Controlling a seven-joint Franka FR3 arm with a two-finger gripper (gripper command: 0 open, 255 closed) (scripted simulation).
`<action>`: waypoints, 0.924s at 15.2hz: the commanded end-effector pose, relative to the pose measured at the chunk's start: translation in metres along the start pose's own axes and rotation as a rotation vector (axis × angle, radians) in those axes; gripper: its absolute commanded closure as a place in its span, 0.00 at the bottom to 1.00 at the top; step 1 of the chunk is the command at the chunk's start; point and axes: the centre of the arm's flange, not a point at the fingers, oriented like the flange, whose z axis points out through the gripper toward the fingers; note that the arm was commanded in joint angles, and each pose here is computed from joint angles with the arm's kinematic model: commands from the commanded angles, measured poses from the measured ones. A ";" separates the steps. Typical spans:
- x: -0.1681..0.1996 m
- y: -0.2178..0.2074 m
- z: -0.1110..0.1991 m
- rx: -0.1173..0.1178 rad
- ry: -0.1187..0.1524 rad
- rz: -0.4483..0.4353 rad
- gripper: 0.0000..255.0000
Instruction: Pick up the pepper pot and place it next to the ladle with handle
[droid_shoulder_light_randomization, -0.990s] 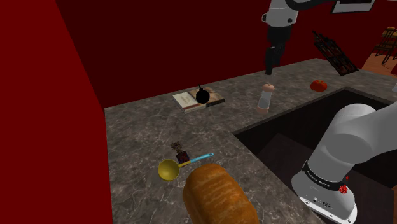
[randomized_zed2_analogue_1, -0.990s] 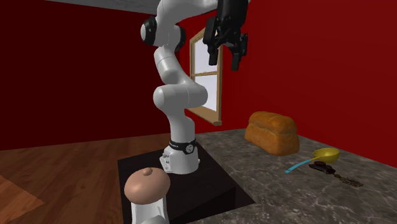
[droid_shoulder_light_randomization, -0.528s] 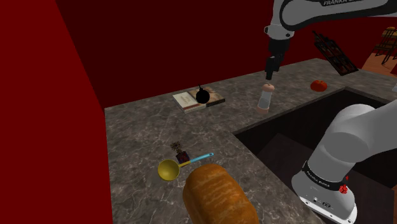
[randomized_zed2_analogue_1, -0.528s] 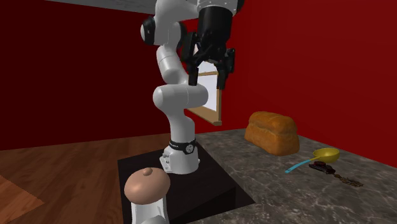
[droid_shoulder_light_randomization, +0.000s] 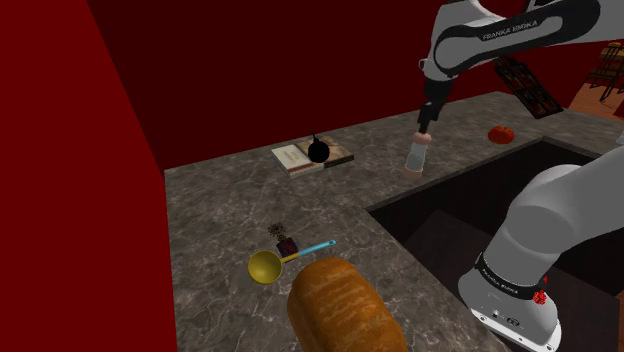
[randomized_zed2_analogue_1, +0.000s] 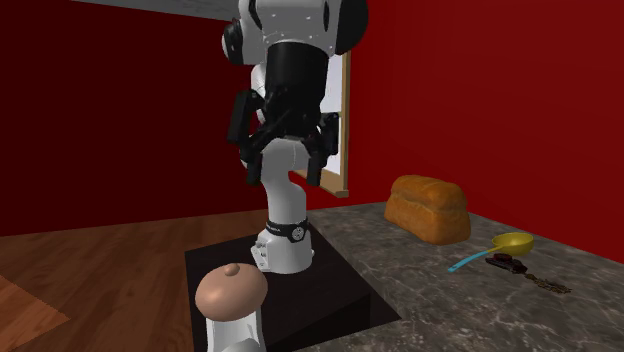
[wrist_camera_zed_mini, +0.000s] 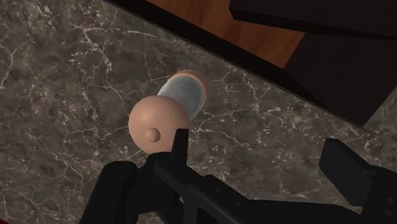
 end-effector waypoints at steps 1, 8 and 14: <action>0.003 0.019 0.017 -0.008 0.009 0.005 0.00; 0.011 0.072 0.069 -0.026 0.029 0.021 0.00; 0.012 0.072 0.101 -0.026 0.029 0.021 0.00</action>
